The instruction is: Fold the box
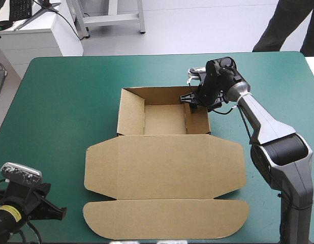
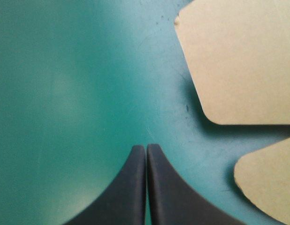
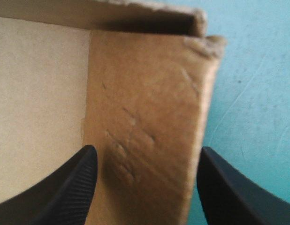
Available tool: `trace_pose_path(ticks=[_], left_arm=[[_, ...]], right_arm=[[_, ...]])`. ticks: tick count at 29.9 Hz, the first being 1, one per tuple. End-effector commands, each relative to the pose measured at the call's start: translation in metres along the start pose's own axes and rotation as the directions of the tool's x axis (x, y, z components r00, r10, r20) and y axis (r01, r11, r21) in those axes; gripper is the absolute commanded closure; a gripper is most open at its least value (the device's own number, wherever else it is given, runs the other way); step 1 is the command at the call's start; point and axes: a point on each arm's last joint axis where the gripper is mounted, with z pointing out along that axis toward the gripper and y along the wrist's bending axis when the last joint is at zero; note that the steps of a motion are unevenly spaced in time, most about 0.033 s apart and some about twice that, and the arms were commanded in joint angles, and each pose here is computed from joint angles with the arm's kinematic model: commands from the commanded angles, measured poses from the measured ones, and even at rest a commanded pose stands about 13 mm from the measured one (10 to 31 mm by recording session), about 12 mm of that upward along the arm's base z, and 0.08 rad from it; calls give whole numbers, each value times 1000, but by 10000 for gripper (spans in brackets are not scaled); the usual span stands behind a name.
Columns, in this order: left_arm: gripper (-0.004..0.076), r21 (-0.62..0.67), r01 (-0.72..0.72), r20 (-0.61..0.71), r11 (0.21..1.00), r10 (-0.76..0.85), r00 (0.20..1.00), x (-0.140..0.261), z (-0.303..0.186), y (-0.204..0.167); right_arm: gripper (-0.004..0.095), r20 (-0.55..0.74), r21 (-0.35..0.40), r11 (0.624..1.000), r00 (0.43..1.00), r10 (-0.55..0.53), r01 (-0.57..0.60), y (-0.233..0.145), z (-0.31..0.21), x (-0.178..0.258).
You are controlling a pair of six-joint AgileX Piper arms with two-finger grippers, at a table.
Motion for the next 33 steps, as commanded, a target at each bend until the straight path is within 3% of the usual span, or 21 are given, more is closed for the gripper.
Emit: trace_pose_path(ticks=[1,4,6,8,10,11,23,28,33], left_arm=[[734,5,33,59,999,-34,998,9,5,-1],[734,5,31,40,1000,-31,999,22,12,-2],[734,5,30,30,1000,-30,999,26,15,-3],[734,5,29,18,1000,-29,999,30,18,-3],[734,5,28,10,1000,-28,1000,32,20,-4],[734,5,27,7,1000,-27,1000,32,21,-4],[734,4,26,3,1000,-26,1000,32,21,-4],[734,3,26,-21,1000,-26,999,35,21,-4],[734,3,26,-21,1000,-26,999,35,21,-4]], right_arm=[[332,42,-22,1000,999,4,-3,1,-29,3],[348,31,-23,1000,1000,6,-5,1,-25,4],[434,29,-23,1000,1000,6,-5,1,-25,5],[606,23,-22,1000,1000,7,-6,1,-24,5],[884,15,-20,1000,1000,-21,22,0,-21,7],[924,15,-20,1000,1000,-23,23,0,-21,7],[908,53,12,1000,999,-8,7,-10,-38,6],[908,125,65,995,990,69,-78,-63,-69,4],[908,207,236,954,969,136,-184,-144,-109,14]])
